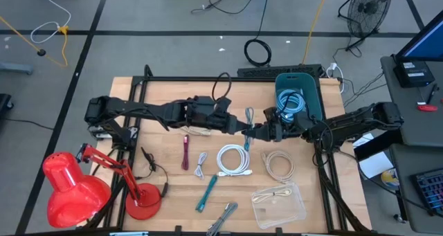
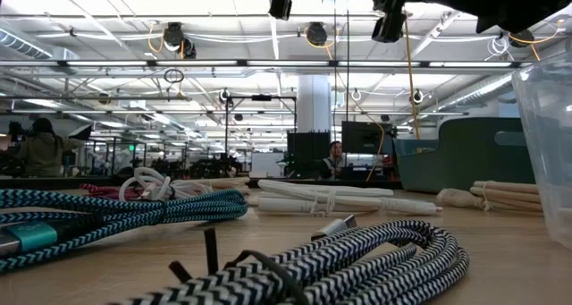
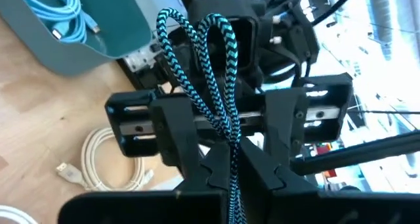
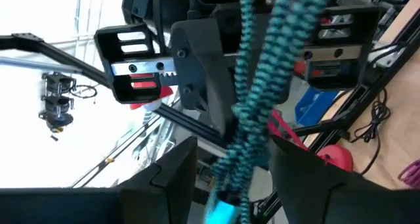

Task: Pick & Place USB Port
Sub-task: Put the top blue charger cable into the transparent bin

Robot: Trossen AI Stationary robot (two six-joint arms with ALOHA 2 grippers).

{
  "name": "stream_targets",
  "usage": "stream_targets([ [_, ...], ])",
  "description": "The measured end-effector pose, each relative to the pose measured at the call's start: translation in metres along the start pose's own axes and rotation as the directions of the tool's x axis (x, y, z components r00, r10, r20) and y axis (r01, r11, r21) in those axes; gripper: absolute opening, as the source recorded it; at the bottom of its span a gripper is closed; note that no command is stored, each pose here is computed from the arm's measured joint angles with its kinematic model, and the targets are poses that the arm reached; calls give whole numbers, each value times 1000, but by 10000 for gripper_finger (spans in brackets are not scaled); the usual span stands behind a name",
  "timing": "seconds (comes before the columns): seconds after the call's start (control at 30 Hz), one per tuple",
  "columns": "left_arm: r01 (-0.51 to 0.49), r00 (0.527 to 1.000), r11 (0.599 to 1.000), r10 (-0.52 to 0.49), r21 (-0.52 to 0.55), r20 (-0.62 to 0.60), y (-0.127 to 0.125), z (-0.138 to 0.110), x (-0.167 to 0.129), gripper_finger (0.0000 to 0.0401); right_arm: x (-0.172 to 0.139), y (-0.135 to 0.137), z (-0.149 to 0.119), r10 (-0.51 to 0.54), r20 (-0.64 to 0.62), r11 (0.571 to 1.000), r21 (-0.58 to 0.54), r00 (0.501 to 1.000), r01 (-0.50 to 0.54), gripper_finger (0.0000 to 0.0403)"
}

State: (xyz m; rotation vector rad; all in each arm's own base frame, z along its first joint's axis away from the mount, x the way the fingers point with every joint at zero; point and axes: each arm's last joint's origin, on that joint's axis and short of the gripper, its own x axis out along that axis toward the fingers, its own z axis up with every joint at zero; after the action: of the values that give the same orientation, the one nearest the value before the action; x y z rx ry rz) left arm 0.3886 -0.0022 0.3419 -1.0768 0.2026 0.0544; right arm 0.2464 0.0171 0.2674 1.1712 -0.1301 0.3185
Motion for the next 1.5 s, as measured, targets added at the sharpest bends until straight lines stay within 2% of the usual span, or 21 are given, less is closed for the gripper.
stream_targets([
  [0.53, 1, 1000, 1000, -1, 2, 2, 0, 1, 0, 13, 0, -1, -1, -4, -12, 1000, 0, 1000, 4, 57],
  [0.8, 11, 1000, 1000, -11, 26, 7, -1, 2, 0, 9, 0, 0, -1, -2, -12, 1000, -3, 1000, 2, 44],
  [0.9, 36, 999, 999, -37, 37, 25, -2, 6, 0, 27, 0, 1, 0, 12, -20, 1000, -4, 1000, -12, 43],
  [1.23, 72, 990, 995, -80, 75, 115, -11, 30, -20, 129, -1, 3, -4, 27, -67, 1000, -6, 997, -28, 42],
  [1.33, 76, 987, 993, -88, 90, 133, -13, 36, -26, 143, 0, 4, -6, 39, -86, 999, -13, 996, -40, 42],
  [1.5, 76, 986, 992, -90, 104, 143, -18, 41, -37, 148, -1, 11, -9, 139, -198, 989, -23, 970, -146, 42],
])
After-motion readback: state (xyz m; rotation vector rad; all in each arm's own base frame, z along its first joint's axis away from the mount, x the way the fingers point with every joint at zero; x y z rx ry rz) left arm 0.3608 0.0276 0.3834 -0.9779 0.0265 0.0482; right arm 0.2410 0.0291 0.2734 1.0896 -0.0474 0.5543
